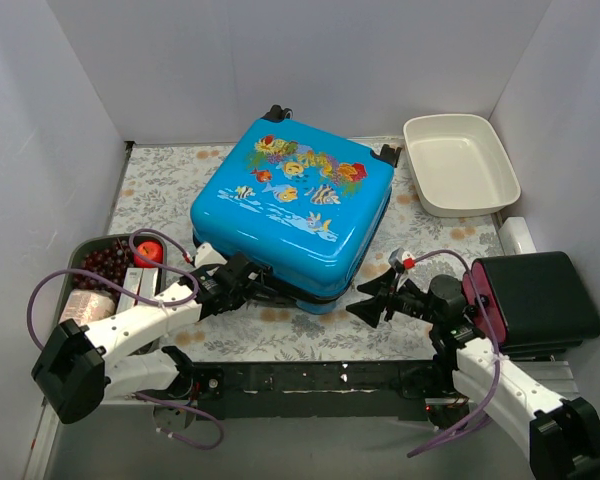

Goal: Open, take out, and arrange the luggage

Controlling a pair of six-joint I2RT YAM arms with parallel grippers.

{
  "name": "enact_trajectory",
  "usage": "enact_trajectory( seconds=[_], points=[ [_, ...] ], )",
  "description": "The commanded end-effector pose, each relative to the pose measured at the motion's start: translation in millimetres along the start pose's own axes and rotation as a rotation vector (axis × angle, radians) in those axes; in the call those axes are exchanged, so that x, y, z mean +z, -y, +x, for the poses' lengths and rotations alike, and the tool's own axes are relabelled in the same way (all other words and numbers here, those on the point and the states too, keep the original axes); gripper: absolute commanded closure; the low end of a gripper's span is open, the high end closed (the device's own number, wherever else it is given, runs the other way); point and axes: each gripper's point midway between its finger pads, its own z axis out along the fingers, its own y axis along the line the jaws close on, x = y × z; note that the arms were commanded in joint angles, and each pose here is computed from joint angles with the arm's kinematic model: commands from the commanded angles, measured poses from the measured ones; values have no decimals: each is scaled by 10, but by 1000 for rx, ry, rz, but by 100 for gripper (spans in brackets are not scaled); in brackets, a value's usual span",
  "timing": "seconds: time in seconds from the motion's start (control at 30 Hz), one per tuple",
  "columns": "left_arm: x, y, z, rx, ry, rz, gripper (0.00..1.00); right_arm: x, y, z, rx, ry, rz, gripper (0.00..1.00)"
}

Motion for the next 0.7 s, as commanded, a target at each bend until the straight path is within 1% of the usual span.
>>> enact_trajectory(
  seconds=[0.0,0.1,0.23,0.3,0.43,0.67],
  points=[
    [61,-341,-37,53,37,-103,100,77,-154,-338,-82,81,-91,21],
    [89,-356,-8,57,29,-113,100,85,-179,-432,-103,129,-102,21],
    [108,-360,30,58,14,-118,100,97,-90,-478,-112,150,-53,20],
    [117,-371,45,61,10,-115,100,104,-66,-488,-114,151,-42,20],
    [112,-358,47,59,7,-110,100,121,-127,-492,-114,139,-84,21],
    [99,-303,35,43,8,-98,100,161,-64,-418,-81,109,-70,23]
  ],
)
